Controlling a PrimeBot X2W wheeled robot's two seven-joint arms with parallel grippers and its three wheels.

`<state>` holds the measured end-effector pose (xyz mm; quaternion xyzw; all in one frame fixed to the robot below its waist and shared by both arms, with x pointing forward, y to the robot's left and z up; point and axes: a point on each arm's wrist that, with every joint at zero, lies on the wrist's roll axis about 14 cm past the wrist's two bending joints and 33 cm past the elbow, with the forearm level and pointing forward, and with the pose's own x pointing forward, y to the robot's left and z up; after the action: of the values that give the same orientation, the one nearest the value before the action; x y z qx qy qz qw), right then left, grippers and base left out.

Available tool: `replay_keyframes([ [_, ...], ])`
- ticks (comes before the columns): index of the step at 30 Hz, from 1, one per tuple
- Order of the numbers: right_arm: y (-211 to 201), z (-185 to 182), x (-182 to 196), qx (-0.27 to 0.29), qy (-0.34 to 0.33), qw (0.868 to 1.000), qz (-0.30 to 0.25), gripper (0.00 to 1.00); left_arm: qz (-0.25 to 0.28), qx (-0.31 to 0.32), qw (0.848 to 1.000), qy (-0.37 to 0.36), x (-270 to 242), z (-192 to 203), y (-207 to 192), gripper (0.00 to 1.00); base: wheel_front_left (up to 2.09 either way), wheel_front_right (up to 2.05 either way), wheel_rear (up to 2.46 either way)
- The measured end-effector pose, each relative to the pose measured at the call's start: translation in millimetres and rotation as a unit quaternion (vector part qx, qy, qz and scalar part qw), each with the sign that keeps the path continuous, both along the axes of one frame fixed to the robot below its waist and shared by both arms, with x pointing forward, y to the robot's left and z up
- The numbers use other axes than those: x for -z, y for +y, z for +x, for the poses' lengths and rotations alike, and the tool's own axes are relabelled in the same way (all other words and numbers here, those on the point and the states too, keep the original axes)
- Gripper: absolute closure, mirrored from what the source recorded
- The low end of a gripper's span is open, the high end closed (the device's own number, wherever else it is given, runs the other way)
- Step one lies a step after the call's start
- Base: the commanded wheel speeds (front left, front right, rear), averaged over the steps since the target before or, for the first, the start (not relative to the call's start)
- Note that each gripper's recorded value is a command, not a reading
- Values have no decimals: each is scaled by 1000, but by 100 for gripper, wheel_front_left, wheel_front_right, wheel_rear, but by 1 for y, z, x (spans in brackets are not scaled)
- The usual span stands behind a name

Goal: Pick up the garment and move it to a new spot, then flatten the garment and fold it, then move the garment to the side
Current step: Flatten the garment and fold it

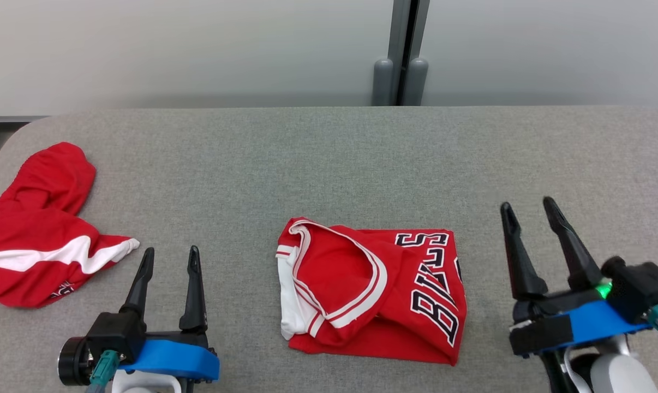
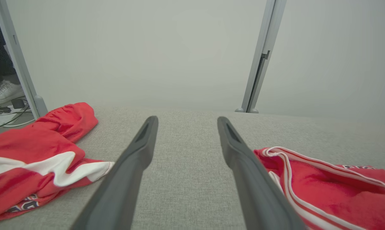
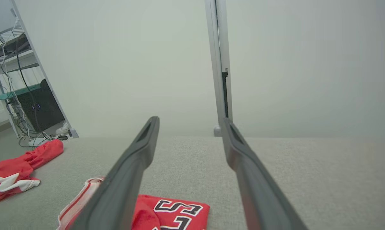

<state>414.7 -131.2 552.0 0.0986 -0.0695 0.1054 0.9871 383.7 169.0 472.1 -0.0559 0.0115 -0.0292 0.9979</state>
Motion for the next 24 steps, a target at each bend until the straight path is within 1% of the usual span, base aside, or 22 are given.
replay_keyframes([
  [6, -39, -27, 26, 56, 40, 998, -12, 0, 3, 5, 1000, 4, 2, -6, -2, 0, 0, 0, 0],
  [10, -50, -38, 39, 71, 61, 996, -14, 0, 6, 9, 1000, 5, 3, -9, -5, 0, 0, 0, 0],
  [15, -53, -42, 41, 76, 63, 995, -13, 0, 6, 22, 1000, 6, 4, -11, -13, 0, 0, 0, 0],
  [20, -52, -43, 39, 75, 62, 995, -14, 0, 1, 76, 997, 9, 5, -18, -46, 0, 0, 0, 0],
  [24, -52, -43, 38, 74, 62, 995, -16, 0, -2, 135, 990, 35, 11, -28, -81, 0, 0, 0, 0],
])
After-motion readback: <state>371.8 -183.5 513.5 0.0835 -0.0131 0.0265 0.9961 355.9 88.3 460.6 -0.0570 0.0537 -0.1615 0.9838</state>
